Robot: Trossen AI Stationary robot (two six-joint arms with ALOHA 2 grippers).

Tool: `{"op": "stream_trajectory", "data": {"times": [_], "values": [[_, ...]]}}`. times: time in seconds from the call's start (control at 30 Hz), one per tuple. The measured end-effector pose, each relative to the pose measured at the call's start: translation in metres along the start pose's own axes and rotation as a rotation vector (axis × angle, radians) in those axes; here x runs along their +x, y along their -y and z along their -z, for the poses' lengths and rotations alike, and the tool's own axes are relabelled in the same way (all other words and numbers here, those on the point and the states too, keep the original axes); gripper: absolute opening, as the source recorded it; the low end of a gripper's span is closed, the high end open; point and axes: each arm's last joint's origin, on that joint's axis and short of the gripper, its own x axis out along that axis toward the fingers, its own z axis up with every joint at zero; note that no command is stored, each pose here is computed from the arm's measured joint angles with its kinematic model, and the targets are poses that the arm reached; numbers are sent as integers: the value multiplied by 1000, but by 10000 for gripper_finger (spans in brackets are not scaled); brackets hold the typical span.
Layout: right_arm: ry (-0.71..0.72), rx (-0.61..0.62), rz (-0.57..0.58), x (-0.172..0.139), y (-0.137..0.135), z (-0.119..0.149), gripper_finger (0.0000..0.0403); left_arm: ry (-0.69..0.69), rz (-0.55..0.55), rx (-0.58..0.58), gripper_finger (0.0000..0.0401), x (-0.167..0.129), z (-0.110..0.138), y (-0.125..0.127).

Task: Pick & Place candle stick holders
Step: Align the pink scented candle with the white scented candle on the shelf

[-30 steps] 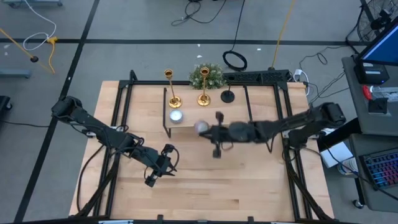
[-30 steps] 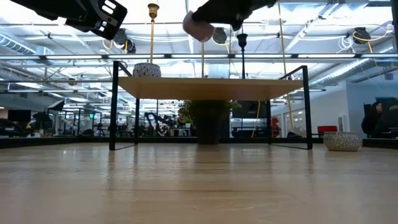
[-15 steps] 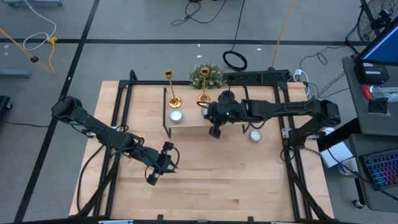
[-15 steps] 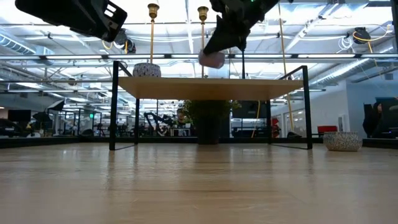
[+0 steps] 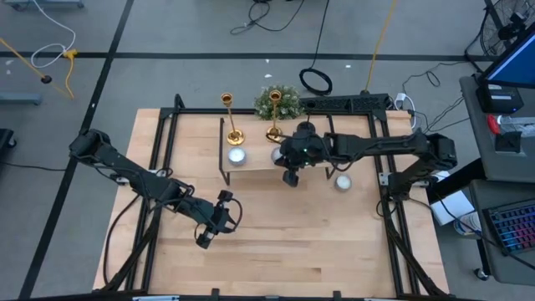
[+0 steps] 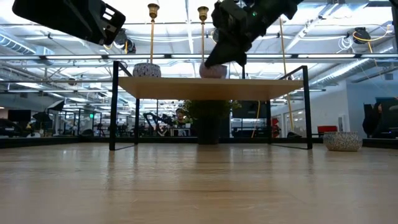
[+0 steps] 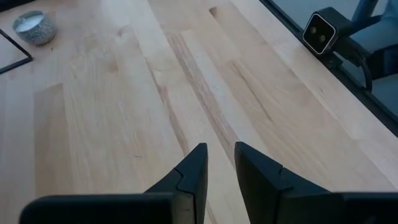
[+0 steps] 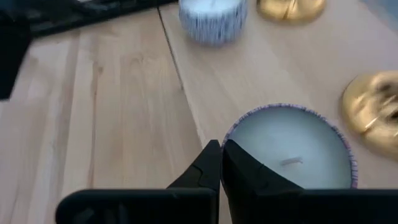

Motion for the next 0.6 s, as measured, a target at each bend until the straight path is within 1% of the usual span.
{"op": "stream_trajectory", "data": {"times": [0.27, 0.4, 0.5, 0.6], "values": [[3, 4, 4, 3, 4, 6, 3, -1, -32, 4, 88, 0, 0, -1], [35, 0, -1, 5, 4, 7, 8, 0, -33, 4, 88, 0, 0, -1], [45, -57, -5, 6, 4, 6, 29, 0, -33, 4, 88, 0, 0, -1], [50, -112, -28, 6, 2, 6, 64, 0, -33, 4, 88, 0, 0, -1]]}}
